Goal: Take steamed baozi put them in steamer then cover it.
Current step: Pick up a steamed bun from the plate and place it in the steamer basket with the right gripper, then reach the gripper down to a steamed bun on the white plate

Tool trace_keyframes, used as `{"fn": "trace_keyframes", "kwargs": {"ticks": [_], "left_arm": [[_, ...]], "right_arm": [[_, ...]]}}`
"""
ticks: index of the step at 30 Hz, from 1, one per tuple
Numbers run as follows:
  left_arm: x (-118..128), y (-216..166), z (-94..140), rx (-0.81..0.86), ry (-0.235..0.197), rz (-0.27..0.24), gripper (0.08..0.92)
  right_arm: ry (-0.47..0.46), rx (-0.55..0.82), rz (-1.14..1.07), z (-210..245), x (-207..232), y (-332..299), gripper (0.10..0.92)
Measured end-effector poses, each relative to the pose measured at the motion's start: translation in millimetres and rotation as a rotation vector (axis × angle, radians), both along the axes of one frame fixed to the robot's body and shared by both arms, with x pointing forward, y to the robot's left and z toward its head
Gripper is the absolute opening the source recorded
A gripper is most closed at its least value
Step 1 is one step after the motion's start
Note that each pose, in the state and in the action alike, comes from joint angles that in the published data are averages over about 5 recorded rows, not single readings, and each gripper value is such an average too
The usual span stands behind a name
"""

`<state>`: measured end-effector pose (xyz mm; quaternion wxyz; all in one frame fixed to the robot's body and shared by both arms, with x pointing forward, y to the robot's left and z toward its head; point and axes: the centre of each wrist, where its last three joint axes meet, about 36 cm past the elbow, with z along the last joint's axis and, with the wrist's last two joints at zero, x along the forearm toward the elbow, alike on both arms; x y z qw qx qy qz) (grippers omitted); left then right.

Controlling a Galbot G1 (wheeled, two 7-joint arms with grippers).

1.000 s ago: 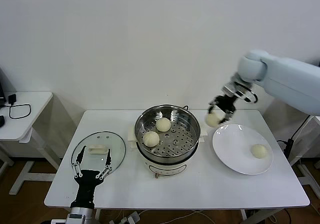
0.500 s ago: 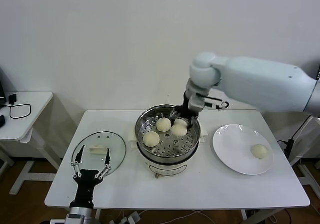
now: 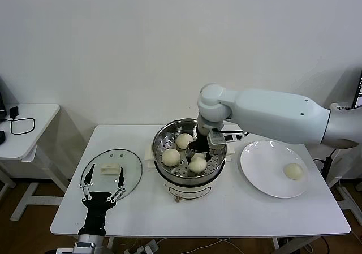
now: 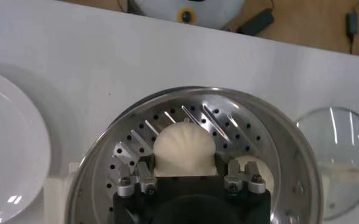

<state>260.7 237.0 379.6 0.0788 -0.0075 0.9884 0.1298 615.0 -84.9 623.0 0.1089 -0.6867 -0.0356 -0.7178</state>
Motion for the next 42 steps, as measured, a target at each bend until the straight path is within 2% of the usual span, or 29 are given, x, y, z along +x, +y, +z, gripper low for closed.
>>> {"fn": "trace_keyframes", "kwargs": {"ticks": [5,11,15,20,26,32,37,42], "left_arm": [[0.0,-0.8,0.8,-0.002,-0.003,0.0,0.823],[0.1,-1.2,2.7,-0.006,-0.007,0.003,0.823],[0.3,-1.1,3.4,-0.008,-0.008,0.004,0.823],[0.3,-2.0,3.3,-0.011,-0.006,0.002,0.823],[0.8,-3.6,3.3,-0.013,-0.006,-0.002,0.823],[0.8,-4.1,3.2,-0.01,-0.006,-0.004,0.823],[0.8,-3.7,3.8,-0.007,-0.007,-0.006,0.823],[1.0,-4.2,4.4,-0.008,-0.009,-0.008,0.823]], "right_arm": [[-0.006,-0.012,0.03,-11.2,-0.9,4.5,0.705],[-0.021,-0.011,0.045,-18.5,0.0,7.2,0.803],[-0.033,0.002,0.049,-16.4,-0.1,7.1,0.821],[-0.054,0.031,0.038,-2.9,0.4,3.2,0.823],[-0.095,0.087,-0.058,35.7,14.3,-20.0,0.823],[-0.111,0.146,-0.314,76.7,39.7,-79.2,0.823],[-0.094,0.166,-0.681,95.3,65.1,-160.3,0.823],[-0.05,0.17,-1.068,92.7,83.8,-256.3,0.823]]}}
